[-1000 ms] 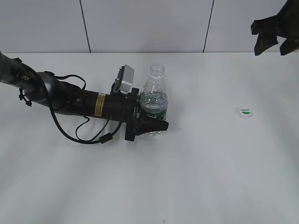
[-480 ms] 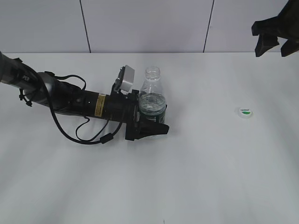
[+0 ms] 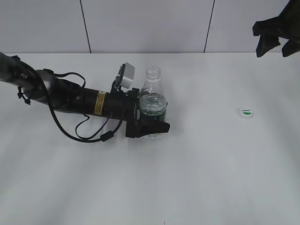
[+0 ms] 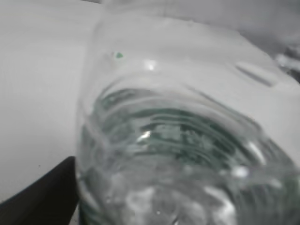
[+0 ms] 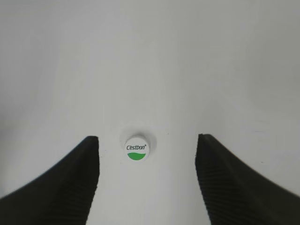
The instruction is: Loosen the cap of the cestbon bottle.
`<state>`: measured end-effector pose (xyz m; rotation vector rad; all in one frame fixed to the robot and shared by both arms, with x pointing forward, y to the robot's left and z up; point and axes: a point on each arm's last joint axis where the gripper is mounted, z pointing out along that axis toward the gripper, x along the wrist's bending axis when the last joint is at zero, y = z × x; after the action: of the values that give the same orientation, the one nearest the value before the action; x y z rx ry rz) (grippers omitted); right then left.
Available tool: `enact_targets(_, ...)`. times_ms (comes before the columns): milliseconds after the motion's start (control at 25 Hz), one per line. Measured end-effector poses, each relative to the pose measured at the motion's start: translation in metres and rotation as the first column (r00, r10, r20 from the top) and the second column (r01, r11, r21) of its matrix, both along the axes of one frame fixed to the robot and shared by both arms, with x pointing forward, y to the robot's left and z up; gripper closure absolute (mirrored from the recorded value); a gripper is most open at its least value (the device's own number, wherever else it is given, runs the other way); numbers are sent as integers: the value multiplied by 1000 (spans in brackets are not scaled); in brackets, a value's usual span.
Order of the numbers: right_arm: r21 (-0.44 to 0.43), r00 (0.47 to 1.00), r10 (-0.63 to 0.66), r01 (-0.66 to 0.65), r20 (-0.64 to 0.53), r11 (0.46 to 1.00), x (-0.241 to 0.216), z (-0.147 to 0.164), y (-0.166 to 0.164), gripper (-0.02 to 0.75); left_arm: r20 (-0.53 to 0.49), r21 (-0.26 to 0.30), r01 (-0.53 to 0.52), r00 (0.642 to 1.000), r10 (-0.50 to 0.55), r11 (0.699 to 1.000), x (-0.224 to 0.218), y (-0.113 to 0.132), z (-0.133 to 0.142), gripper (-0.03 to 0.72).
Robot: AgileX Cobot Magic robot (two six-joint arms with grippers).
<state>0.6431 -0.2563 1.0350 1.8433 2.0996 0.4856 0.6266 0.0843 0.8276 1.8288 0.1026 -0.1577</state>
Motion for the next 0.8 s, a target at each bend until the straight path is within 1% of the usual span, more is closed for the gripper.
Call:
enact_targets(200,0,1000,-1,1,0,1000,0,0,0,244,23,-10,-13,1000,13,1000,5,4,19,102)
enact_targets(400,-2,1000,0,0,0,1000,0,0,0,244,14,-4,-16,1000,16,1000,6,7,30,102)
enact_targets(760,-8,1000,2,-2,-1,1000,0,0,-1,244,17,-23,-31,999,31,999,8,6,71,102)
enact_targets(800,3,1000,-1,1,-6,1000,0,0,0,244,11,-25,-34,999,35,999,7,7,75,102)
